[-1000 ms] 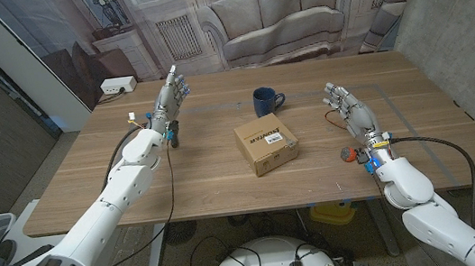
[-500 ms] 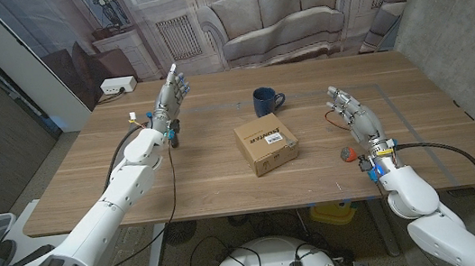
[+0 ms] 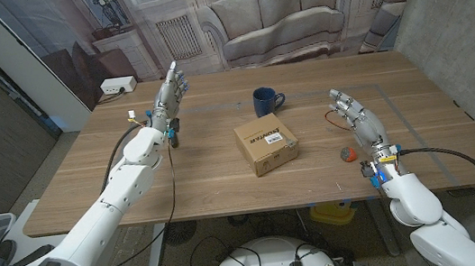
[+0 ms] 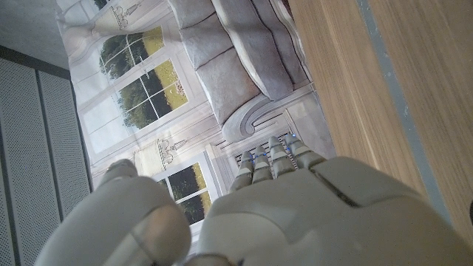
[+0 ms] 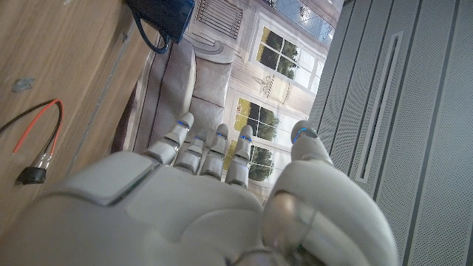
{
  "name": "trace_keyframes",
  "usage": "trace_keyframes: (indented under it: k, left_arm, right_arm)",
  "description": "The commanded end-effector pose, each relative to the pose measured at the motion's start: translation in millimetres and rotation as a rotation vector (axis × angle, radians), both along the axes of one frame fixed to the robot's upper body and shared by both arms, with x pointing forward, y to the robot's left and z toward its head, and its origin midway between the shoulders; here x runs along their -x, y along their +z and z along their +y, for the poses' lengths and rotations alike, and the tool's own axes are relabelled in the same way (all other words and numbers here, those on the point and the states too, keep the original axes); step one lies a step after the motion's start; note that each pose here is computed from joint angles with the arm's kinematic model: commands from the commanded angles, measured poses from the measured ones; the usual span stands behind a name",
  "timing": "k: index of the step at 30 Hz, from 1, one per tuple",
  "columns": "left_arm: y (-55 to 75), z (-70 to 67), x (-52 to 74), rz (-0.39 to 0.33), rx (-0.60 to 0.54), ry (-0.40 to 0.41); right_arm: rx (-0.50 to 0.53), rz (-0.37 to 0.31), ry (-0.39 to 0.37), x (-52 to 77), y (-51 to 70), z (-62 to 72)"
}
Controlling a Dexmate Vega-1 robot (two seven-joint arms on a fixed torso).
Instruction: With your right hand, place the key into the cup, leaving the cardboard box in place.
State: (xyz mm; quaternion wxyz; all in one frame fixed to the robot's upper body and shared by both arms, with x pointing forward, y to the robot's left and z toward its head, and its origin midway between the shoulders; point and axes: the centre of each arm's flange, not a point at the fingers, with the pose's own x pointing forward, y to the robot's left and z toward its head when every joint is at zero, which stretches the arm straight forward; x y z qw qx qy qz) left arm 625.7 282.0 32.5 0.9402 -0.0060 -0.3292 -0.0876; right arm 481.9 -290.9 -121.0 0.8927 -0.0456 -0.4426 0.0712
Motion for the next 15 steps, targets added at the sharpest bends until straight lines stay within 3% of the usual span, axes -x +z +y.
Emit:
trace_keyframes:
  k: [1,15]
  left_arm:
    - [5.3,0.1,9.1,-0.012,-0.011,0.021]
    - [4.5,-8.6,3.5,-0.005,-0.023,0.008]
  right_arm:
    - [-0.003,-0.036,-0.040,9.9,-11.9,-3.6]
    - [0.012,-0.085,-0.135,21.7,-24.9,-4.8]
